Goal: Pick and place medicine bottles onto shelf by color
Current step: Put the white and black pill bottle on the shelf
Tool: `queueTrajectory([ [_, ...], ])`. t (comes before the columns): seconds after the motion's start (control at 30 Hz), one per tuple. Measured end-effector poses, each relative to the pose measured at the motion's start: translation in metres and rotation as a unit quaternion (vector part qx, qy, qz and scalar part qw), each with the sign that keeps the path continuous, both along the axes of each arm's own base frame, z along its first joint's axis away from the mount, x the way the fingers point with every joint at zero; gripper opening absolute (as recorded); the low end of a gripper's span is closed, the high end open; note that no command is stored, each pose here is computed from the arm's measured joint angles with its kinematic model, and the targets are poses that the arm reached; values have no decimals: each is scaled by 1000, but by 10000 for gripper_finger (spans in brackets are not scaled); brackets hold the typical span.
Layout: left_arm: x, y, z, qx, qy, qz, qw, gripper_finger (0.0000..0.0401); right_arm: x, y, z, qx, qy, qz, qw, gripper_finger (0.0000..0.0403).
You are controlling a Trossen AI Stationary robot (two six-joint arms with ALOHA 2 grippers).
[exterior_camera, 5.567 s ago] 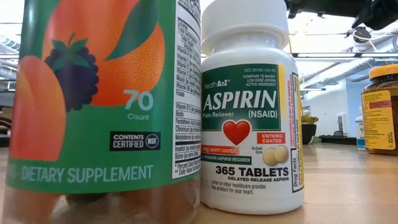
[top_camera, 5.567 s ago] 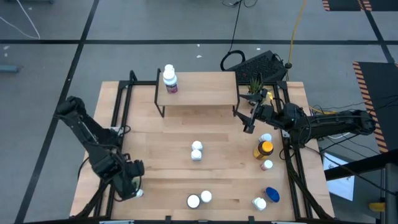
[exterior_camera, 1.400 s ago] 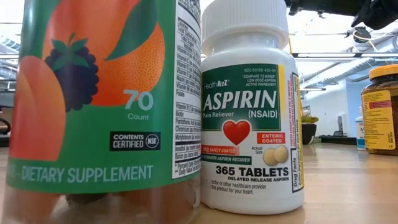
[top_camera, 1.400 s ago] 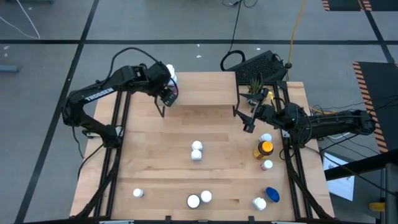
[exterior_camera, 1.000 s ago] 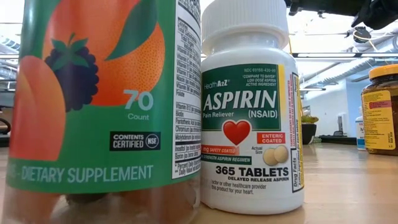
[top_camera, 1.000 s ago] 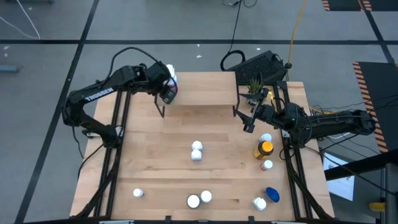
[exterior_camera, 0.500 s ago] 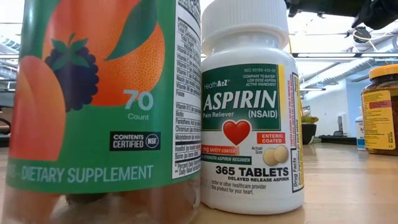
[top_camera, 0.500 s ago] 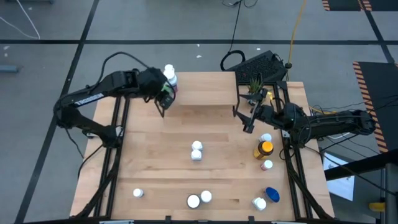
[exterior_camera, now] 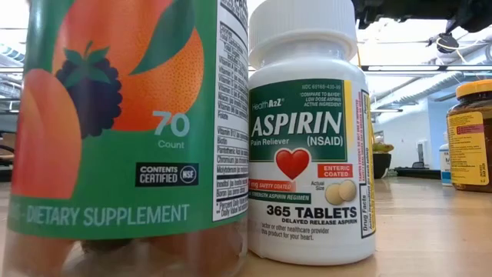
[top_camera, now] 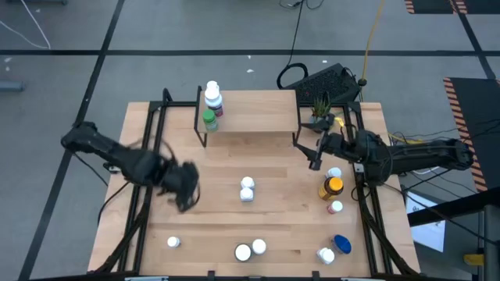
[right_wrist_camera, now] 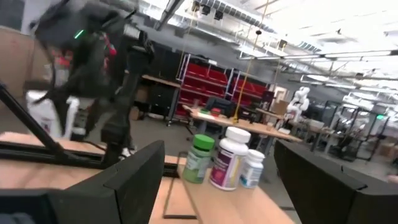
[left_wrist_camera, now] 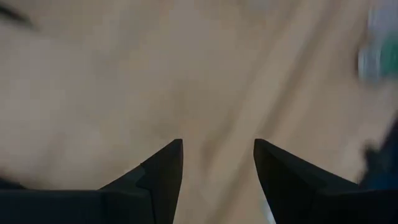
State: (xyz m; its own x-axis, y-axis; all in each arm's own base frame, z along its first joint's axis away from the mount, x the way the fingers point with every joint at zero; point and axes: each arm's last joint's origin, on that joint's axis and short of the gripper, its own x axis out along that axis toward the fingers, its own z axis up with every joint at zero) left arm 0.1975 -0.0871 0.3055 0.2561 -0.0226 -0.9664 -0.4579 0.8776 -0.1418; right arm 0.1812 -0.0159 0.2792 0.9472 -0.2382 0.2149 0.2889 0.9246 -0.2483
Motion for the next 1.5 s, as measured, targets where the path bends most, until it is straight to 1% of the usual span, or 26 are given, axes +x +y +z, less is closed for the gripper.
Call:
queueTrajectory([
  [0.13, -18, -37, -32, -62, 39, -11, 997, 200, -4, 3, 2, 24, -9, 14, 1000, 299],
  [0.27, -32, -63, -54, -97, 32, -22, 995, 200, -4, 5, 3, 26, -11, 21, 999, 299],
  [0.4, -41, -78, -73, -103, 1, -63, 993, 200, -4, 5, 2, 16, -3, 16, 1000, 299],
  [0.5, -48, -84, -87, -110, -3, -85, 990, 200, -4, 4, 1, 6, 4, -2, 1000, 299],
  [0.57, -52, -86, -93, -124, 2, -75, 989, 200, -4, 3, 1, 2, 6, -14, 1000, 299],
  [0.67, -54, -90, -98, -158, 10, -40, 987, 200, -4, 3, 1, -4, 9, -16, 1000, 299],
  [0.83, -52, -96, -96, -201, 9, 15, 979, 200, -4, 3, 1, -6, 6, -17, 1000, 299],
  [0.9, -52, -96, -96, -208, 10, 33, 977, 200, -4, 3, 1, -6, 6, -17, 1000, 299],
  [0.97, -51, -97, -99, -204, 16, 40, 978, 200, -4, 3, 1, -6, 6, -17, 1000, 299],
  [1.03, -52, -98, -104, -186, 27, 36, 982, 200, -4, 3, 1, -8, 6, -17, 1000, 299],
  [1.13, -56, -91, -111, -125, 43, 26, 991, 200, -4, 3, 1, -15, 8, -17, 1000, 299],
  [1.27, -61, -82, -115, -65, 58, 34, 996, 200, -5, 3, 2, -23, 5, -19, 1000, 299],
  [1.33, -58, -82, -114, -60, 36, 40, 997, 200, -5, 3, 3, -25, -1, -19, 1000, 299],
  [1.43, -52, -81, -113, -43, -14, 68, 997, 200, -5, 3, 4, -32, -4, -21, 999, 299],
  [1.5, -48, -81, -112, -40, -46, 74, 995, 200, -5, 3, 4, -35, -2, -22, 999, 299],
])
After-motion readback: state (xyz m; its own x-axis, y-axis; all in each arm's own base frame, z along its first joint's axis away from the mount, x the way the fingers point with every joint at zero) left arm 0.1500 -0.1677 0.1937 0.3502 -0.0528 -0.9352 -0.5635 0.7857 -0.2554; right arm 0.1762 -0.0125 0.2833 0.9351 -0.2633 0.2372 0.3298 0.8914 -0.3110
